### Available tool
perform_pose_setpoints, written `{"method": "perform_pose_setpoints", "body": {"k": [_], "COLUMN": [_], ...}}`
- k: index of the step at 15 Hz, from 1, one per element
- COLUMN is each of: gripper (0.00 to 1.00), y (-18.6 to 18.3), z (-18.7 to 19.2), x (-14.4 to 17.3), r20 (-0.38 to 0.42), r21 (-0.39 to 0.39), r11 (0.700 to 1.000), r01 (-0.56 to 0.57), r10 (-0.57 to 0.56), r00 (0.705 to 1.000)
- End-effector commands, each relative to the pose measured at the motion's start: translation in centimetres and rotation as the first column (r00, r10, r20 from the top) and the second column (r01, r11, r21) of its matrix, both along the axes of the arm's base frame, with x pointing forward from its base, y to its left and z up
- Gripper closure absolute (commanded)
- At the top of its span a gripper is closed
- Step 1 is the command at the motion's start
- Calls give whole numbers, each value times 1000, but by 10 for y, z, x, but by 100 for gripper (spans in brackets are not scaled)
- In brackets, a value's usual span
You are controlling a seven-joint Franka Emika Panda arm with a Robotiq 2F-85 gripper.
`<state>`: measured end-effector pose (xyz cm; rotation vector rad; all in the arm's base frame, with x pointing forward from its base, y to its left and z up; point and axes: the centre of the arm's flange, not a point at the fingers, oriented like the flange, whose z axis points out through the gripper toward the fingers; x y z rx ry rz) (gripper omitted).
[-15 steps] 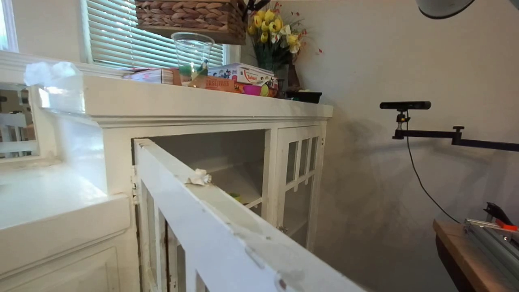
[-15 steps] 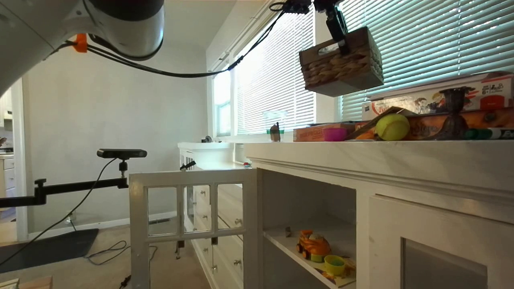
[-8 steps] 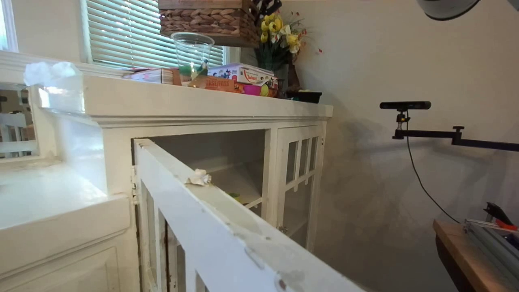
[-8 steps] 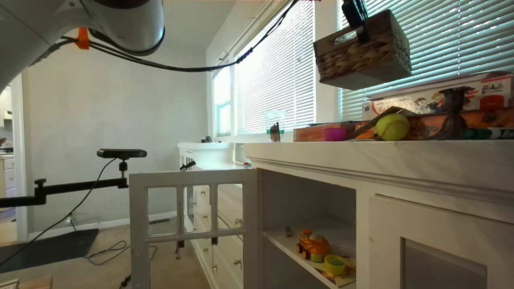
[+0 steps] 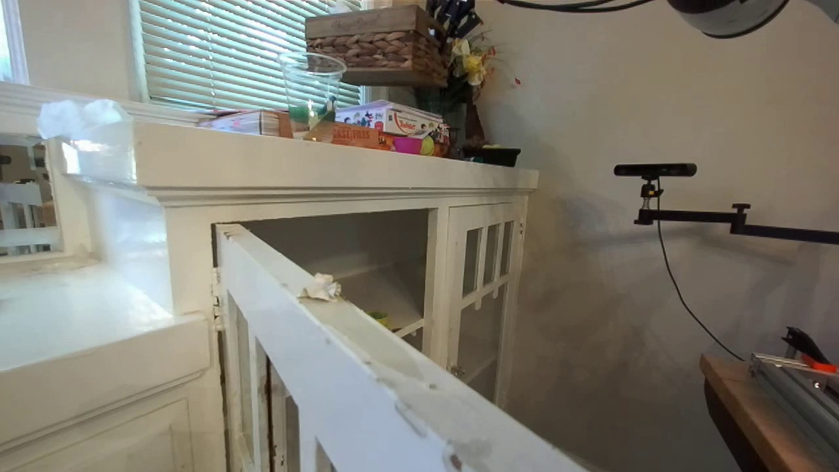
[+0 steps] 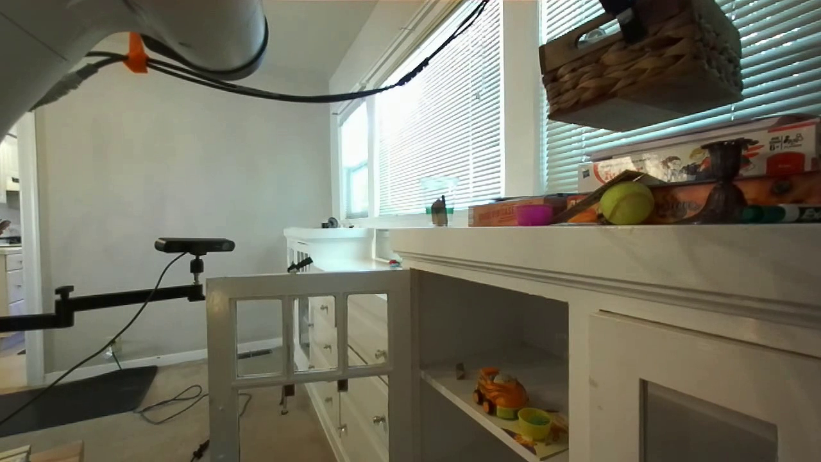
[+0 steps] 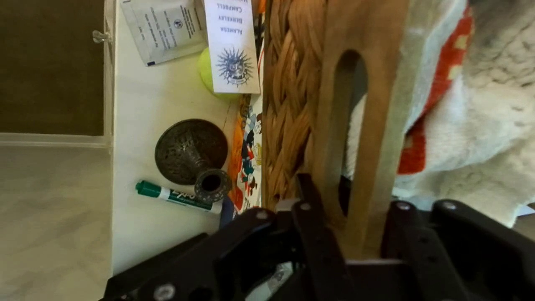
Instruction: Move the wooden basket to the right
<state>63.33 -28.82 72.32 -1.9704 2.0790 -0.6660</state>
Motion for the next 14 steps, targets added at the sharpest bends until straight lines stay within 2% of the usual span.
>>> {"method": "perform_pose_setpoints", "body": {"k": [1, 5, 14], "gripper": [96, 96, 96], "y": [3, -16, -32], "z": [-24, -34, -66], "x": [-63, -63, -46], "r20": [61, 61, 35], "r21": [40, 61, 114], "r11": [997, 994, 988], "r01": [60, 91, 107], "r10": [-63, -94, -111], "r00": [996, 994, 993]}}
